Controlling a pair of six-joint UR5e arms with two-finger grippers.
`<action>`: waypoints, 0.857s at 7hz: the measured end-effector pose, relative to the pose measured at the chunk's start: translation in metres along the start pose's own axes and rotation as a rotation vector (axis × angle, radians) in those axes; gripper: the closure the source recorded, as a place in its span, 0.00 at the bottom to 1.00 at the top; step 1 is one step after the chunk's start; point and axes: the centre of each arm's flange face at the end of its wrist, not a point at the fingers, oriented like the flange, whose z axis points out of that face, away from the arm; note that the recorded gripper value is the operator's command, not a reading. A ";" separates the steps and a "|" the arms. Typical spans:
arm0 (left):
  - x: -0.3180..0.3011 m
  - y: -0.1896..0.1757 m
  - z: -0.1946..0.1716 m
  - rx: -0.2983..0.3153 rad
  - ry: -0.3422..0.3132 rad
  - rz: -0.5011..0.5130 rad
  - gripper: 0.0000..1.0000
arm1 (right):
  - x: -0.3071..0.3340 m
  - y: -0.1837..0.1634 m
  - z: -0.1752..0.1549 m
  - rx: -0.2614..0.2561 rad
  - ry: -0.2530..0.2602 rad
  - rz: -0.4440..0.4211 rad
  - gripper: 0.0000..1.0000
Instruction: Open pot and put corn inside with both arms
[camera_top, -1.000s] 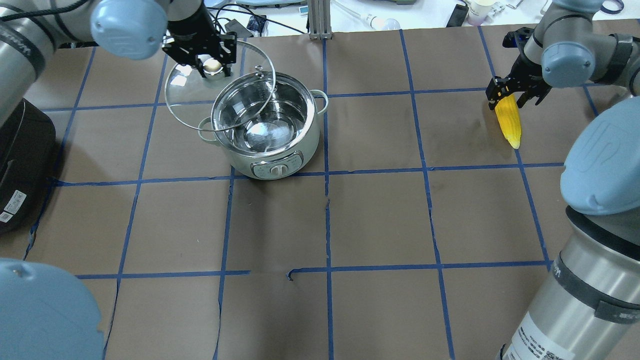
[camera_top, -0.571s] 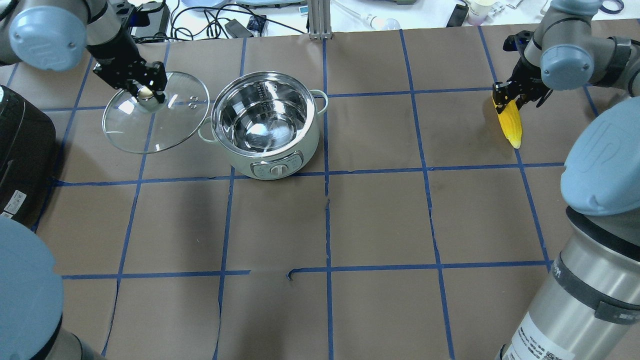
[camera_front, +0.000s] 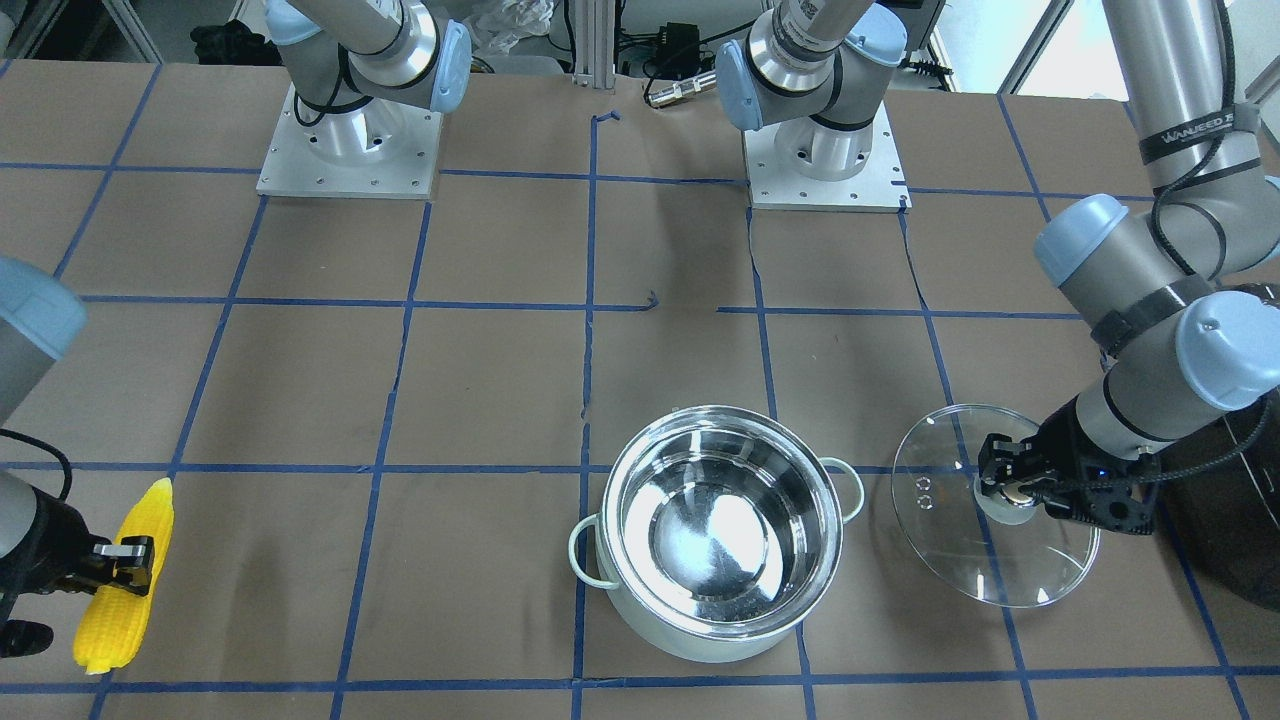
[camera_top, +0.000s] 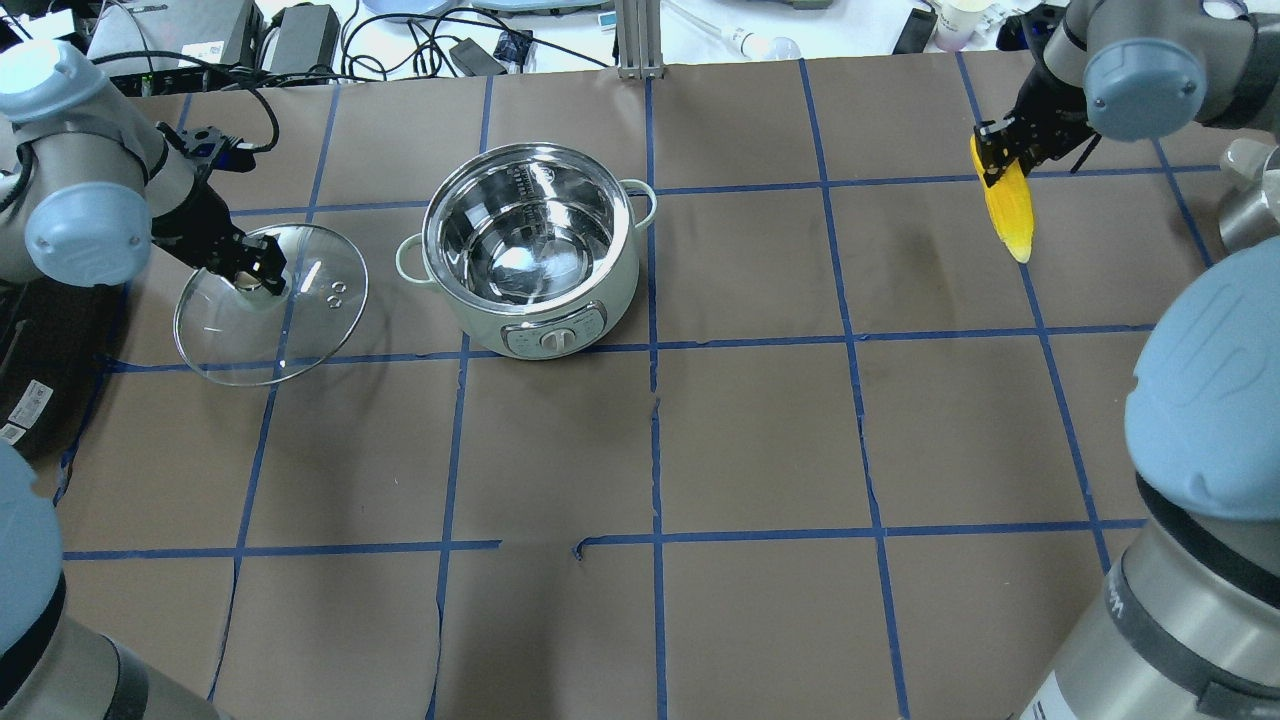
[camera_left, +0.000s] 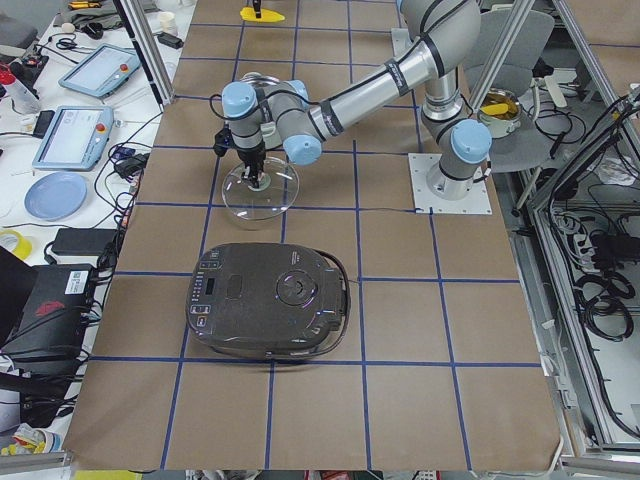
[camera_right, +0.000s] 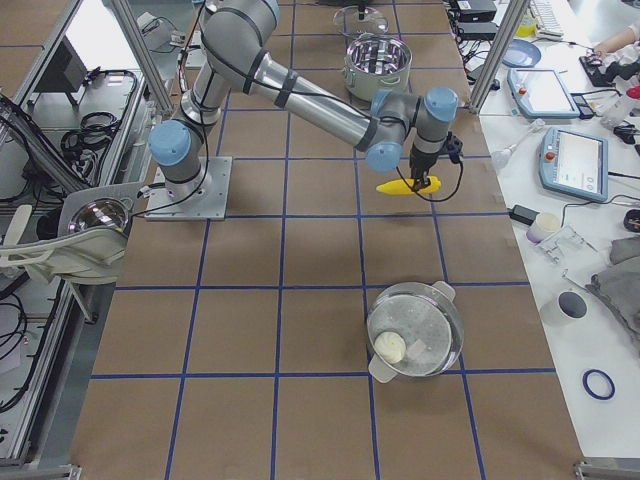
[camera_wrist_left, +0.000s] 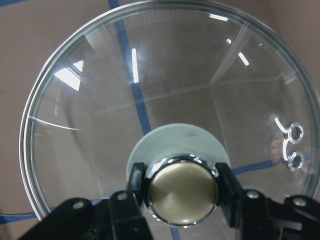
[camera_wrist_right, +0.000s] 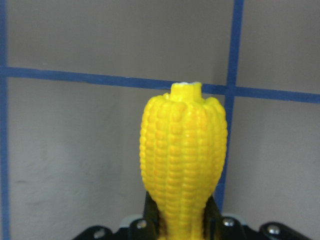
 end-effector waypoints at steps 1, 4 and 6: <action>0.003 0.012 0.016 0.003 -0.001 -0.004 0.86 | -0.048 -0.005 -0.033 0.029 -0.011 -0.042 0.82; 0.007 0.020 0.030 0.012 -0.006 -0.004 0.00 | -0.264 -0.012 -0.114 0.096 -0.037 0.022 0.82; 0.008 0.011 0.006 0.015 -0.014 0.006 0.00 | -0.386 0.005 -0.138 0.106 -0.085 0.112 0.82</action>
